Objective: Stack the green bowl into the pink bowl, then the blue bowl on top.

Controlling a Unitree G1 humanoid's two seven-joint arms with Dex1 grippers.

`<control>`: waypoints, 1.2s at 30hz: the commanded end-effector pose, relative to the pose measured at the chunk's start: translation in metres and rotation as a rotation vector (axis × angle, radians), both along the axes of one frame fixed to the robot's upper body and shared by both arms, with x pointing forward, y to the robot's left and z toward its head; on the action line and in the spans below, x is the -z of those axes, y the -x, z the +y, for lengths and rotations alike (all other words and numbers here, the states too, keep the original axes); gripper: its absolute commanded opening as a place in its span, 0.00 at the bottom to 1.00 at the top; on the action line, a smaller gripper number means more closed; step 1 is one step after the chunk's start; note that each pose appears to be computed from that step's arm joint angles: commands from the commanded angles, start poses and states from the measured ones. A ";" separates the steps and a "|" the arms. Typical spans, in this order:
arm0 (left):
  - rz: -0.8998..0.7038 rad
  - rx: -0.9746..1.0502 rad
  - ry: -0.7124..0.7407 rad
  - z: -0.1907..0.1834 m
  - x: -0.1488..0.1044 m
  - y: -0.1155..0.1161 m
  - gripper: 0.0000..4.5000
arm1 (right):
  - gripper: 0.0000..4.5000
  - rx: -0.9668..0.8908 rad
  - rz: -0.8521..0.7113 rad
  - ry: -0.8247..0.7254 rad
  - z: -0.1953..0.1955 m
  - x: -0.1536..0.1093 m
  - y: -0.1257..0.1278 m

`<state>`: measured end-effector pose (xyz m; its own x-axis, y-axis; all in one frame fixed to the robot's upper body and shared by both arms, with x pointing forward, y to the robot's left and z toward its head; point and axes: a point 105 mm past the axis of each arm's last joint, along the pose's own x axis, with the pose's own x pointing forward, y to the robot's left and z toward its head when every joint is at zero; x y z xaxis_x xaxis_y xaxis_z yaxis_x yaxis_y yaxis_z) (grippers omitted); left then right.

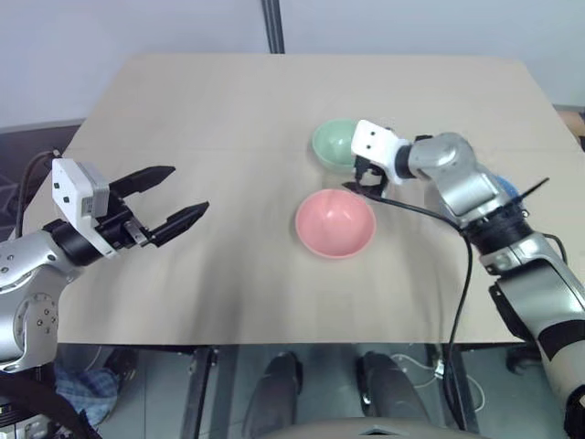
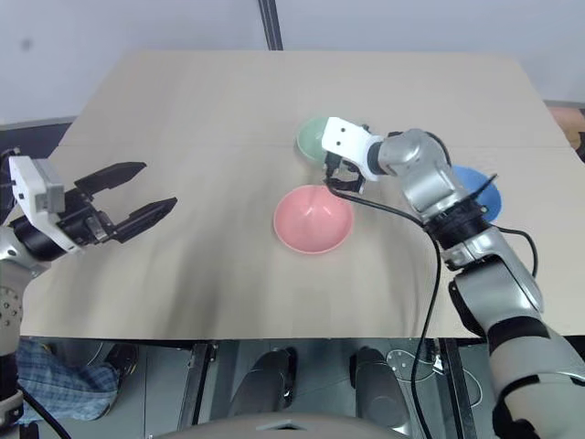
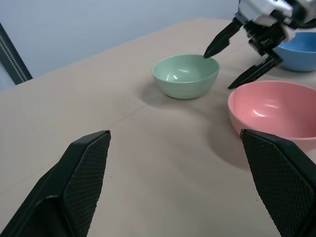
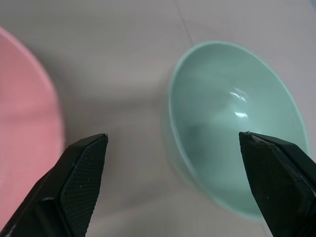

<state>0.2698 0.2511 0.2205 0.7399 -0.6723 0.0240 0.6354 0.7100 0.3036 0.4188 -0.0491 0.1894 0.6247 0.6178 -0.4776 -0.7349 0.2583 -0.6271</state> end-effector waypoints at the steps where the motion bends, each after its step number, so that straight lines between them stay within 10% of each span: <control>1: -0.064 0.022 -0.009 -0.005 -0.013 0.006 0.99 | 1.00 0.002 -0.065 0.058 0.008 -0.012 -0.009; 5: -0.063 0.029 -0.009 -0.007 -0.013 0.008 0.99 | 1.00 0.013 -0.068 0.092 0.017 -0.008 -0.015; 15: -0.068 0.036 0.008 -0.009 -0.015 0.007 1.00 | 0.01 -0.023 -0.071 0.091 0.026 -0.009 -0.016; 21: -0.047 0.060 0.000 -0.014 -0.012 0.006 1.00 | 0.01 -0.136 -0.110 0.101 0.033 -0.020 0.000; 36: -0.021 0.119 0.016 -0.024 -0.010 -0.004 1.00 | 0.01 -0.487 -0.056 0.067 0.037 -0.048 0.129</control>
<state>0.2746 0.2276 0.2240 0.6651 -0.7458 0.0383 0.7070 0.6453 0.2893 0.3015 -0.0110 0.2280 0.3050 0.8014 -0.5146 -0.7401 -0.1406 -0.6576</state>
